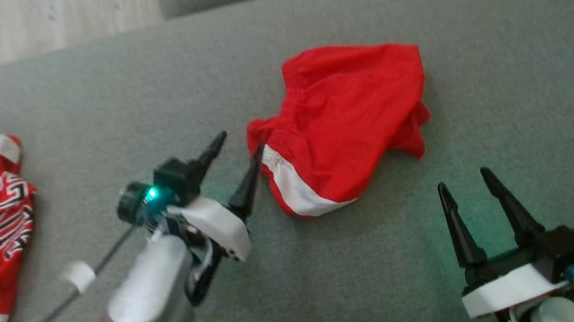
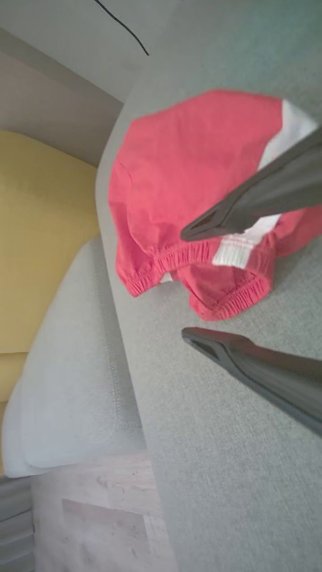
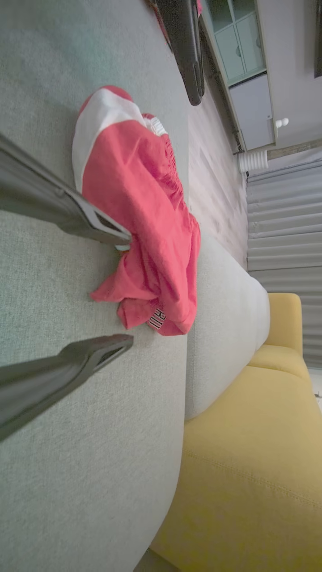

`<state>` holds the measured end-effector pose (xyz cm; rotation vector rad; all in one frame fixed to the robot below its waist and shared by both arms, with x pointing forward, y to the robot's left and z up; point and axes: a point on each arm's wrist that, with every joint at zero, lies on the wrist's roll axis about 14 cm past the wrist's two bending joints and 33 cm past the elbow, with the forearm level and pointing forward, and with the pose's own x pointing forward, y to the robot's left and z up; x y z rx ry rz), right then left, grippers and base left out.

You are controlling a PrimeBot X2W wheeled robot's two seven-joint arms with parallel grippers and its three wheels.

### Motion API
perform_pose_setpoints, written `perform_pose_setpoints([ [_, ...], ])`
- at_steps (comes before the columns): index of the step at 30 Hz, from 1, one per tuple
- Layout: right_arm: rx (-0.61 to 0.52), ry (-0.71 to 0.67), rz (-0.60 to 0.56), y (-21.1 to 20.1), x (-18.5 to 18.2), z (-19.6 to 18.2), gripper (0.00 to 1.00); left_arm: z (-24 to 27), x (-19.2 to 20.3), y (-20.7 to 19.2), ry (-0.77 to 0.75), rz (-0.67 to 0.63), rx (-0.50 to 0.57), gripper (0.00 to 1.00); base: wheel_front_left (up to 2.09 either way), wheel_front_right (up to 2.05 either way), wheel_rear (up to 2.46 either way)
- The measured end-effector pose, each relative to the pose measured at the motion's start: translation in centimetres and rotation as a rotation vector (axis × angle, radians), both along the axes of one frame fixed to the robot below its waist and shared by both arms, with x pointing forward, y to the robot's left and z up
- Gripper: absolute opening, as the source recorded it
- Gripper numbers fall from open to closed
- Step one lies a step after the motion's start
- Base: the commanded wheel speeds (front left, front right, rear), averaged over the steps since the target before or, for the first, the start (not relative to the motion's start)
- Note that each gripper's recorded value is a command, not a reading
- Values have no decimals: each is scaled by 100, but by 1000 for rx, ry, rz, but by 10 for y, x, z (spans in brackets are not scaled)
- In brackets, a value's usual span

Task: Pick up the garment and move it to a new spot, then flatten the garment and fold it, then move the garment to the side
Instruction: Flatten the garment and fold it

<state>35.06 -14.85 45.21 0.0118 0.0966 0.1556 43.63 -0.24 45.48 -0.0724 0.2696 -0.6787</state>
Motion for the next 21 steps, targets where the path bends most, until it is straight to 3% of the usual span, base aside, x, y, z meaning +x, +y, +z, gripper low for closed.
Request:
perform_pose_setpoints([
  [7, -17, 34, -30, -11, 6, -11, 100, -40, 3, -12, 135, -70, 41, 100, 0, 0, 0],
  [17, -24, 36, -60, -20, 2, -11, 100, -53, -11, -24, 218, -150, 28, 100, 0, 0, 0],
  [19, -24, 35, -64, -21, 2, -10, 100, -57, -16, -25, 240, -166, 32, 79, 0, 0, 0],
  [21, -23, 36, -67, -22, 1, -10, 100, -57, -18, -27, 242, -188, 35, 45, 0, 0, 0],
])
